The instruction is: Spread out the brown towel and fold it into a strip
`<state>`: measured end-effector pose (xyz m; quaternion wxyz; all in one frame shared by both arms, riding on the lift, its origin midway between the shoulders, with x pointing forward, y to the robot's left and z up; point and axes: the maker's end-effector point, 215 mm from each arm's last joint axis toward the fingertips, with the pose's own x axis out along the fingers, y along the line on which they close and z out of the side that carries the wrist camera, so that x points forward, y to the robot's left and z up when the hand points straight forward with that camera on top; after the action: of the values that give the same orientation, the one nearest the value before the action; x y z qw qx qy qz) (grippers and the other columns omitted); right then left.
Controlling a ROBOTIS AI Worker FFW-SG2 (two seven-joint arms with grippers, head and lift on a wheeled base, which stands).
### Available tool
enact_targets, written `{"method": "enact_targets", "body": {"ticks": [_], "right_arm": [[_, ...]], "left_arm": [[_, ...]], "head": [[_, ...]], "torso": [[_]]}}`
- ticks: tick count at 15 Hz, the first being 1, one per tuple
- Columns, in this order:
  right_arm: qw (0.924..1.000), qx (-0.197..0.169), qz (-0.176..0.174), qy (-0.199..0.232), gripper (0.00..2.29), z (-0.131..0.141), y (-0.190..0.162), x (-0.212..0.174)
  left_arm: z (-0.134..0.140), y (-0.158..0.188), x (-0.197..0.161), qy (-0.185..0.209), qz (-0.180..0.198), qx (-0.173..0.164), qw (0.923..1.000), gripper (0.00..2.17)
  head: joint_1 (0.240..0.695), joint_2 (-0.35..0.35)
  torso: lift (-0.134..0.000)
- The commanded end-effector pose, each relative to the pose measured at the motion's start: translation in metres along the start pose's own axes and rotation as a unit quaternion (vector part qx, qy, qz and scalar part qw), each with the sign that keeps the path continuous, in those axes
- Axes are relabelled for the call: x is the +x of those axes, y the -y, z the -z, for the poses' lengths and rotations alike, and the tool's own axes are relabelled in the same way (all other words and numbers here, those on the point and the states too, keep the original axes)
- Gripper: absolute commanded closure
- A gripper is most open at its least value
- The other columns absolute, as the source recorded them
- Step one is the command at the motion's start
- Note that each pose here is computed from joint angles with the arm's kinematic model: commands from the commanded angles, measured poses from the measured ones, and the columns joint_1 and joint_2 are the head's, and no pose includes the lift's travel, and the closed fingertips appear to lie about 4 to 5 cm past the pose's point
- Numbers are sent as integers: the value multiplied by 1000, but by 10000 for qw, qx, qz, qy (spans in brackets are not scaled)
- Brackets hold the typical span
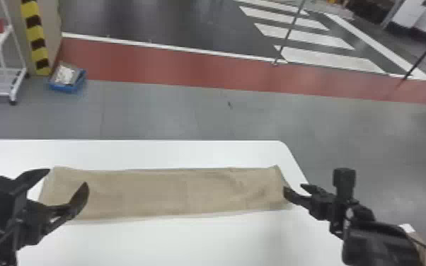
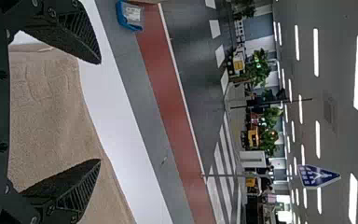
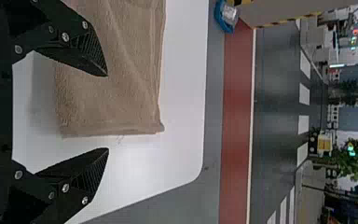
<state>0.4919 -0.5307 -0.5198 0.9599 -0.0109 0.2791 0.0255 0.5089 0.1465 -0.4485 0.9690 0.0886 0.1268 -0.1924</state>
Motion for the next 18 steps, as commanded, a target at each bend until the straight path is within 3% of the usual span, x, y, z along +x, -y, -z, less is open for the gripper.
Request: {"method": "enact_targets", "body": {"ticks": [1,3,4,10,16,18], "right_arm": [[9997,-5,-212,101,900,-14,-23,7],[9994,-30,-301,156,1801,-23,-37,15],[9992,-78,-343,163,1872,-27,-42,19],[9988,-232,-369,-229,1889,-13,-53,31],[9969,-141,-420,-654,1889,10,-57,30],[9961,-78,-430,-765,1889,17,-55,28]], "left_arm": [[7,16,18,-82,78,-96,9999,805],[15,28,30,-184,188,-102,9996,1656],[18,35,35,-247,247,-89,9993,1916],[76,17,51,-1025,-16,81,9947,1919],[115,7,41,-1710,-222,229,9848,1919],[120,3,39,-1779,-263,261,9834,1919]], "head": [[695,-350],[695,-350],[695,-350],[695,-350],[695,-337],[695,-333]], "torso": [[0],[0],[0],[0],[0],[0]]}}
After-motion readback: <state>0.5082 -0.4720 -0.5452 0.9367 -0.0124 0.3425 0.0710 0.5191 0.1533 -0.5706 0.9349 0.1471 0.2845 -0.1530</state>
